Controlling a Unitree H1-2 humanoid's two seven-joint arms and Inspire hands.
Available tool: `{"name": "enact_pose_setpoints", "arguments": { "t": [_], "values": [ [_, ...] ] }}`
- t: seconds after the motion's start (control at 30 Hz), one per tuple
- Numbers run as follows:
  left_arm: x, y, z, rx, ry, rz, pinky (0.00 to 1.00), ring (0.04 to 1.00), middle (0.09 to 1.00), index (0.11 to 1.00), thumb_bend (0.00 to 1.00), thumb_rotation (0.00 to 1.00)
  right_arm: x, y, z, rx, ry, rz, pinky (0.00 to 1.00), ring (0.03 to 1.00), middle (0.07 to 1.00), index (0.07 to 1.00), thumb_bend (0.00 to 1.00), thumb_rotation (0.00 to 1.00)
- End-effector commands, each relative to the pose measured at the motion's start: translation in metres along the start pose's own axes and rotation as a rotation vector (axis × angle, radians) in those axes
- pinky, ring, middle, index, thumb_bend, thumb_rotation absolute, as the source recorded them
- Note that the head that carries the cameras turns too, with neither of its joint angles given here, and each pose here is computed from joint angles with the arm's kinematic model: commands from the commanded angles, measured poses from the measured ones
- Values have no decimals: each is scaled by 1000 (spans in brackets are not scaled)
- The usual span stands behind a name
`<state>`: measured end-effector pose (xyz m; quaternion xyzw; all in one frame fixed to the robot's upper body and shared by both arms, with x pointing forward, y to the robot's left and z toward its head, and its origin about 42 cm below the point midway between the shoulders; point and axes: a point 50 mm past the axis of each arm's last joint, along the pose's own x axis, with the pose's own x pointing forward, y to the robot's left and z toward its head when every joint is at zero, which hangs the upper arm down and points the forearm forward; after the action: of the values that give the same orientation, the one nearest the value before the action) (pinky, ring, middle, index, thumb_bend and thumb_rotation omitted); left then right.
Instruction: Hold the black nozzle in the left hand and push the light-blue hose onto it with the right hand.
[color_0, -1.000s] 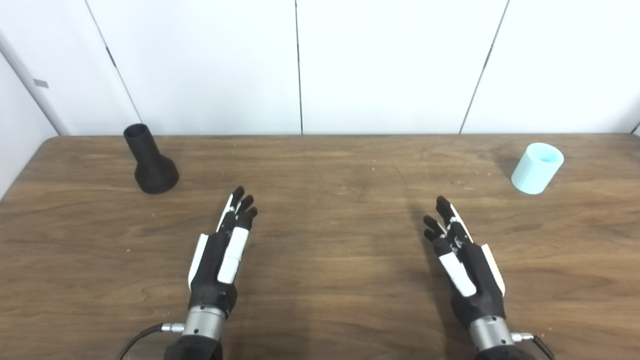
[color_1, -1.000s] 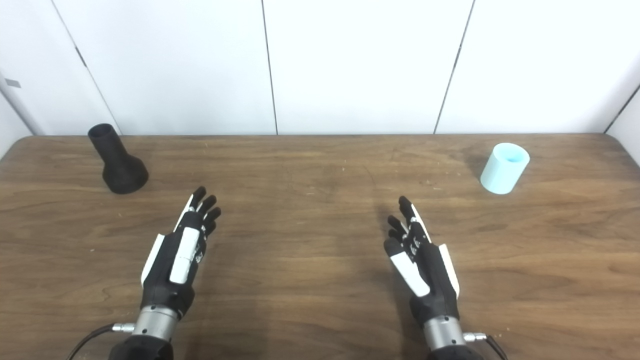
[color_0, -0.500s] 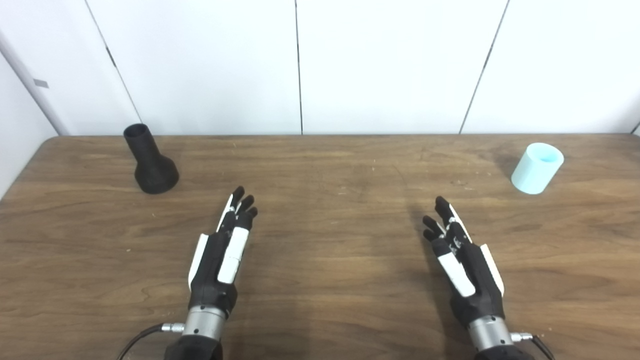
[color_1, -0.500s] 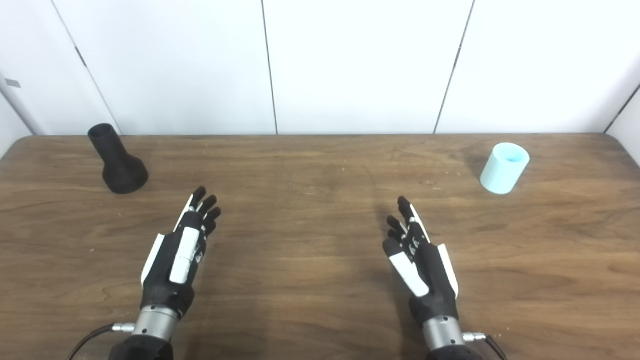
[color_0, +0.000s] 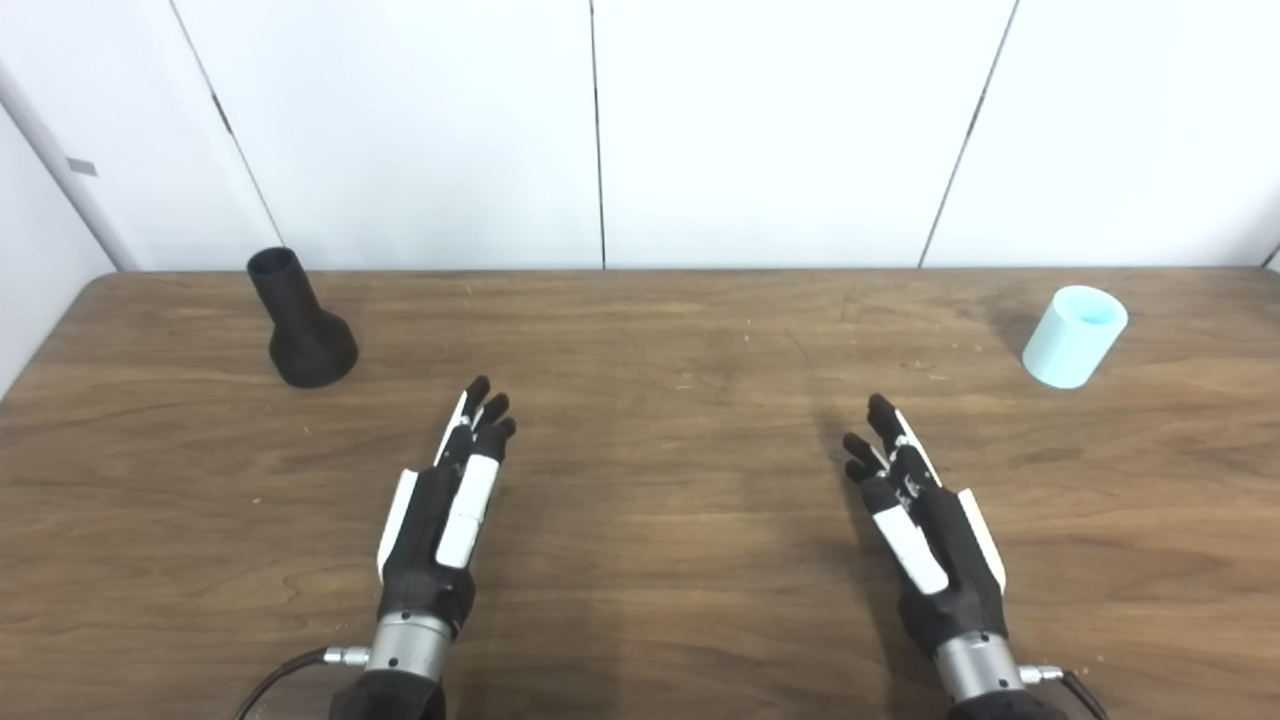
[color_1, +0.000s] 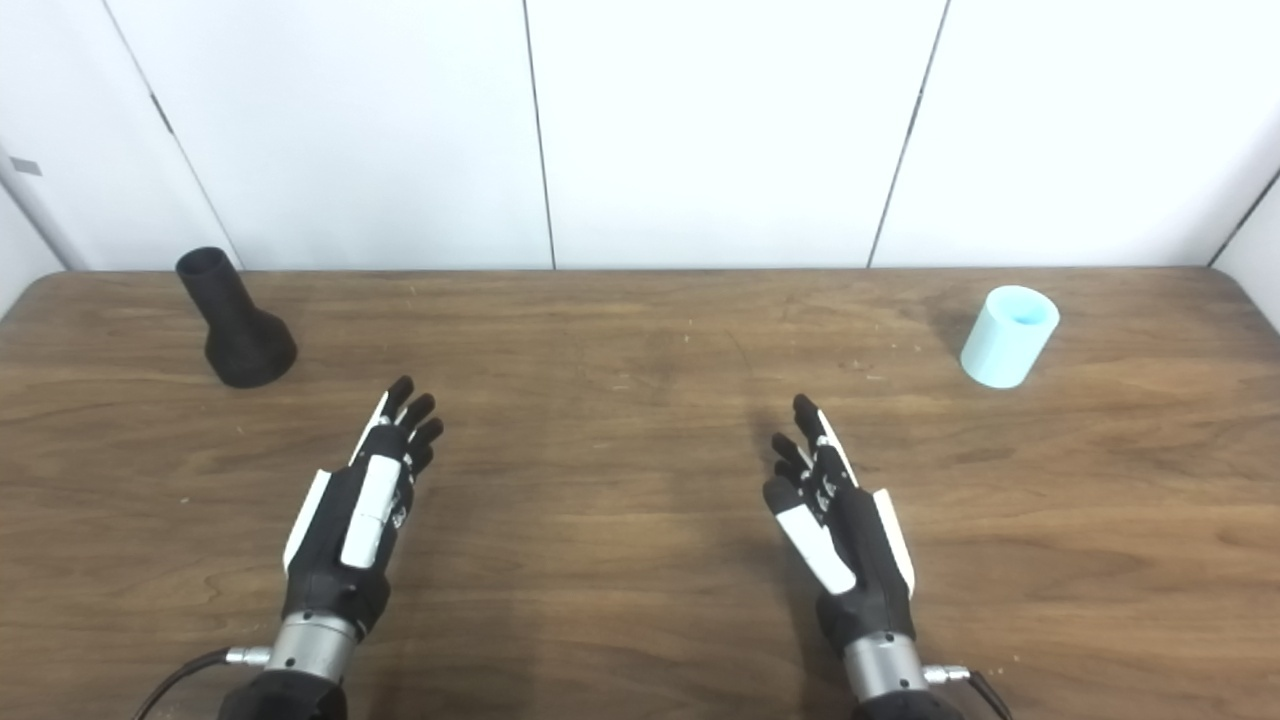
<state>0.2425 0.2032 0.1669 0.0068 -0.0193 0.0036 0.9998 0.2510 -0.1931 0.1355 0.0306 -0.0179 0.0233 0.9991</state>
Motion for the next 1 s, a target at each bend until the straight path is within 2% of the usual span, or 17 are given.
{"name": "enact_pose_setpoints", "arguments": {
  "t": [0.0,0.97],
  "values": [
    [-2,1,9,7,-44,-8,990,950,960,1000,785,881,5,3,14,-6,-66,23,933,940,994,967,778,697],
    [-2,1,8,4,-34,-13,987,946,958,1000,788,881,5,2,14,-7,-63,25,938,940,992,968,776,698]
  ]
}}
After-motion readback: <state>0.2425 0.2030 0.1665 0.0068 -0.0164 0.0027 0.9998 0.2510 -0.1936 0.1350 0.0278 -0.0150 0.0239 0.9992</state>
